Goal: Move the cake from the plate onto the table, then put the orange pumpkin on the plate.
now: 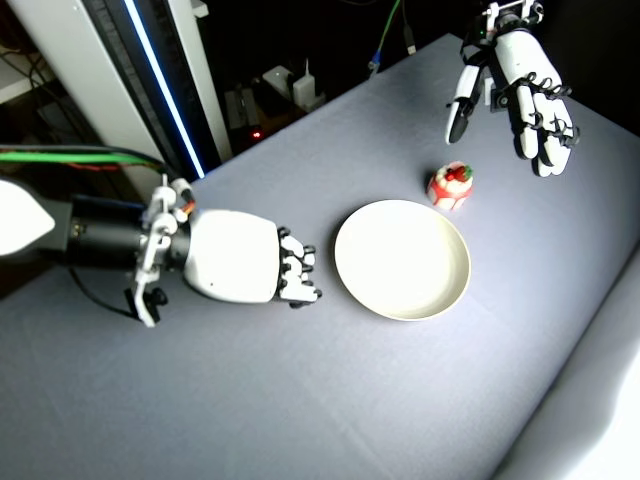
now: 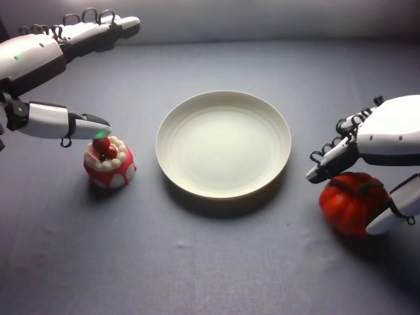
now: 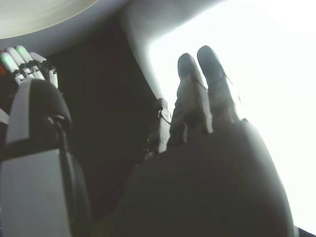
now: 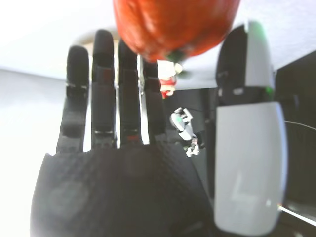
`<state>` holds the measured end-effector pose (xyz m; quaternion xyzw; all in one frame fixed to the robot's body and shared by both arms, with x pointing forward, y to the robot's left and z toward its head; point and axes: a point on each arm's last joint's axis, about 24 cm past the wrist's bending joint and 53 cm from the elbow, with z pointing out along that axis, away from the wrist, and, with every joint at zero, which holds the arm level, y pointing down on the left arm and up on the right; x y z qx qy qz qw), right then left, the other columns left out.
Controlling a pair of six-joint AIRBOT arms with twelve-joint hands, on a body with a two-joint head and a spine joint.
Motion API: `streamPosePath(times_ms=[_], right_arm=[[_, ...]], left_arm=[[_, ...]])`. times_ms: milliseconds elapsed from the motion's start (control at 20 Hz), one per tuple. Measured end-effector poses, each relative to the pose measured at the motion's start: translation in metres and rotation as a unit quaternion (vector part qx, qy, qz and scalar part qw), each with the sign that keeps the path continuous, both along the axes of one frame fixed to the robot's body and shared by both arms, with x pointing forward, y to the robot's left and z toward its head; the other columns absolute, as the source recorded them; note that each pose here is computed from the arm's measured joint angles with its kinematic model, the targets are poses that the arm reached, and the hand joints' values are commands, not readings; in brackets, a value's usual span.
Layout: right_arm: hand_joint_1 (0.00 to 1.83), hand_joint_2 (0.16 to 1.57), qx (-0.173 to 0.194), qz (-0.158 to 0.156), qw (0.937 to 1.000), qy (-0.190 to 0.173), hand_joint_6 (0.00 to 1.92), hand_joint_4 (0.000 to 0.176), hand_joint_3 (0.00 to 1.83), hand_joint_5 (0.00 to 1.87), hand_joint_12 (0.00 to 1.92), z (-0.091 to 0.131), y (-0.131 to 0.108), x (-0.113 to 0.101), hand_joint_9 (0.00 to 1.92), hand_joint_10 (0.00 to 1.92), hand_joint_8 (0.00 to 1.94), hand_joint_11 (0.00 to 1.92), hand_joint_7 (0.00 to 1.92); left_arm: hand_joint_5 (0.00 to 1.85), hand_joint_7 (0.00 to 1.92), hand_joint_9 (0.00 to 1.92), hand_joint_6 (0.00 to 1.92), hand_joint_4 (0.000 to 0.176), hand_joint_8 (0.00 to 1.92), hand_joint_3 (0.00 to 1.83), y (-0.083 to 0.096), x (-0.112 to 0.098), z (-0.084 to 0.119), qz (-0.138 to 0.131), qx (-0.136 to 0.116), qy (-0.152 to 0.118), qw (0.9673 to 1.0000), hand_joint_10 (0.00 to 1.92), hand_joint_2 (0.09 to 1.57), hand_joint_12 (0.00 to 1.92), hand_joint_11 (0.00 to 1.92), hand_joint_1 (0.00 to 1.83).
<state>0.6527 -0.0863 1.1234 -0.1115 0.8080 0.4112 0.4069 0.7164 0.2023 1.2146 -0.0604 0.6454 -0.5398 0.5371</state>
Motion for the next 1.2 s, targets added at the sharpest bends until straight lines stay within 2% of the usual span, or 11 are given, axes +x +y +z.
streamPosePath(times_ms=[300, 450, 700, 750, 850, 950, 1000, 1050, 1100, 1150, 1200], right_arm=[[0.86, 0.95, 0.002, -0.005, 1.0000, 0.002, 0.00, 0.000, 0.00, 0.50, 1.41, 0.000, -0.001, 0.003, 0.65, 0.11, 0.00, 0.26, 0.65], [0.87, 0.96, 0.002, -0.005, 1.0000, 0.002, 0.00, 0.000, 0.00, 0.50, 1.29, -0.001, -0.001, 0.003, 0.65, 0.10, 0.00, 0.27, 0.62], [0.75, 0.94, 0.000, -0.012, 0.9997, 0.023, 0.00, 0.000, 0.00, 0.50, 1.21, -0.018, -0.003, 0.003, 0.68, 0.08, 0.00, 0.32, 0.63], [0.75, 0.93, -0.001, -0.014, 0.9996, 0.024, 0.00, 0.000, 0.00, 0.51, 1.23, -0.020, -0.004, 0.005, 0.68, 0.06, 0.00, 0.30, 0.62], [0.73, 0.92, 0.000, -0.016, 0.9994, 0.030, 0.00, 0.000, 0.00, 0.51, 1.28, -0.023, -0.004, 0.005, 0.67, 0.04, 0.00, 0.26, 0.62], [0.79, 0.97, 0.001, -0.015, 0.9994, 0.030, 0.03, 0.000, 0.01, 0.60, 1.36, -0.024, -0.003, 0.005, 0.75, 0.07, 0.03, 0.32, 0.69], [0.88, 1.03, 0.002, -0.016, 0.9994, 0.032, 0.17, 0.000, 0.00, 0.68, 1.48, -0.025, -0.003, 0.004, 0.74, 0.55, 0.15, 0.48, 0.81], [1.01, 1.15, 0.003, -0.016, 0.9993, 0.033, 1.02, 0.000, 0.01, 0.79, 1.82, -0.025, -0.003, 0.004, 0.75, 1.46, 1.07, 0.75, 0.72], [1.05, 1.19, 0.006, -0.016, 0.9992, 0.035, 1.27, 0.000, 0.01, 0.79, 1.90, -0.024, -0.002, 0.004, 0.82, 1.83, 1.62, 0.92, 0.70], [1.20, 1.13, 0.007, -0.017, 0.9992, 0.036, 1.68, 0.000, 0.00, 0.73, 1.92, -0.025, -0.001, 0.005, 1.02, 1.90, 1.88, 1.10, 0.85], [1.32, 1.15, 0.005, -0.016, 0.9992, 0.037, 1.87, 0.000, 0.00, 0.79, 1.92, -0.027, -0.001, 0.004, 1.12, 1.92, 1.93, 1.19, 0.98]], left_arm=[[0.02, 0.00, 0.34, 0.00, 0.176, 0.00, 0.00, 0.000, 0.000, 0.000, 0.000, 0.000, 0.000, 1.0000, 0.01, 0.99, 0.46, 0.00, 0.96], [0.03, 0.00, 0.40, 0.00, 0.176, 0.00, 0.00, 0.000, 0.000, -0.001, 0.000, 0.000, 0.000, 1.0000, 0.02, 0.99, 0.43, 0.00, 0.96], [0.04, 0.00, 0.33, 0.00, 0.176, 0.00, 0.00, 0.001, -0.001, -0.004, 0.000, 0.002, 0.003, 1.0000, 0.00, 1.02, 0.52, 0.00, 0.97], [0.04, 0.00, 0.43, 0.00, 0.176, 0.00, 0.00, 0.001, -0.001, -0.004, 0.000, 0.002, 0.004, 1.0000, 0.05, 1.03, 0.53, 0.00, 0.98], [0.01, 0.00, 0.32, 0.00, 0.176, 0.00, 0.01, 0.001, 0.000, -0.003, 0.001, 0.000, 0.003, 1.0000, 0.00, 1.06, 0.61, 0.00, 0.94], [0.02, 0.00, 0.34, 0.00, 0.176, 0.00, 0.00, 0.001, -0.001, -0.003, 0.000, 0.002, 0.003, 1.0000, 0.01, 1.04, 0.70, 0.00, 0.91], [0.02, 0.00, 0.37, 0.00, 0.176, 0.00, 0.00, 0.001, -0.001, -0.003, 0.000, 0.001, 0.003, 1.0000, 0.02, 1.03, 0.78, 0.00, 0.91], [0.02, 0.00, 0.41, 0.00, 0.176, 0.00, 0.00, 0.001, 0.000, -0.003, 0.001, 0.000, 0.003, 1.0000, 0.02, 1.01, 0.76, 0.00, 0.92], [0.01, 0.00, 0.39, 0.00, 0.176, 0.00, 0.00, 0.001, -0.001, -0.003, 0.001, 0.000, 0.003, 1.0000, 0.01, 1.01, 0.65, 0.00, 0.91], [0.00, 0.00, 0.32, 0.00, 0.176, 0.00, 0.00, 0.001, -0.001, -0.003, 0.000, 0.000, 0.003, 1.0000, 0.00, 1.02, 0.62, 0.00, 0.89], [0.00, 0.00, 0.24, 0.00, 0.174, 0.00, 0.01, 0.001, -0.001, -0.003, 0.000, 0.000, 0.002, 1.0000, 0.00, 1.05, 0.60, 0.00, 0.86]])
